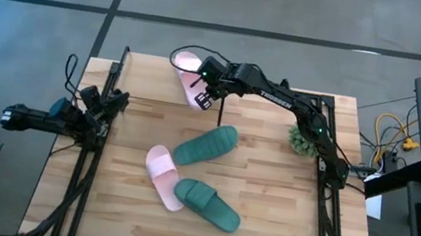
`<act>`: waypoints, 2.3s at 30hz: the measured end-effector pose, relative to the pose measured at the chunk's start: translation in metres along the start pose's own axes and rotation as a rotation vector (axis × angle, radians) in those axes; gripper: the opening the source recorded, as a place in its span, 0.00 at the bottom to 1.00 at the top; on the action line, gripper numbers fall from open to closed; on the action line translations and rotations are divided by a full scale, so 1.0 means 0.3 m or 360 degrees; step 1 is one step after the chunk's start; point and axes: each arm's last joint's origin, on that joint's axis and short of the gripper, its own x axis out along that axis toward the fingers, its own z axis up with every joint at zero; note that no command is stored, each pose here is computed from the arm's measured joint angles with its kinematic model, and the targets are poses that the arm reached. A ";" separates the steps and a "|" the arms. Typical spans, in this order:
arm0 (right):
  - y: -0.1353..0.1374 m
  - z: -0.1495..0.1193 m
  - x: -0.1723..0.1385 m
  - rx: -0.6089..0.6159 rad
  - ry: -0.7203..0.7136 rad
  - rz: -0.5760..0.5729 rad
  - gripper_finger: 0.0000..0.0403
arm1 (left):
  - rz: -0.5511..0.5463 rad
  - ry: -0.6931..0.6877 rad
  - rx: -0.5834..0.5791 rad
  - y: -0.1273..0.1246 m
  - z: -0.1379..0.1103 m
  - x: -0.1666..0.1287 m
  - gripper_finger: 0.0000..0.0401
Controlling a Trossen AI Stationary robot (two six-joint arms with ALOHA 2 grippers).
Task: Pick and place slides into the shelf
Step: Put the right pink slipper on the shelf, then put the pink slipper on the shelf
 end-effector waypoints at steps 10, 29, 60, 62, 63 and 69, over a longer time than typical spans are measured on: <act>0.038 -0.025 0.064 -0.0097 0.0035 0.0198 0.03 | 0.0001 0.0003 0.0002 0.000 -0.001 0.000 0.00; 0.064 0.037 -0.091 -0.0082 -0.0279 0.0213 0.03 | -0.0003 -0.0004 0.0045 -0.001 0.001 0.000 0.00; 0.239 -0.289 -0.626 0.0343 -0.0260 -0.0260 0.40 | 0.0803 0.1930 0.0941 -0.170 -0.078 0.334 0.28; 0.274 -0.315 -0.645 0.0388 -0.0273 -0.0220 0.44 | 0.0834 0.2016 0.1003 -0.179 -0.102 0.317 0.28; 0.293 -0.328 -0.655 0.0419 -0.0281 -0.0193 0.45 | 0.0850 0.2055 0.1038 -0.183 -0.116 0.307 0.27; 0.385 -0.404 -0.708 0.0542 -0.0297 -0.0068 0.49 | 0.0775 0.2094 0.1011 -0.251 -0.180 0.285 0.21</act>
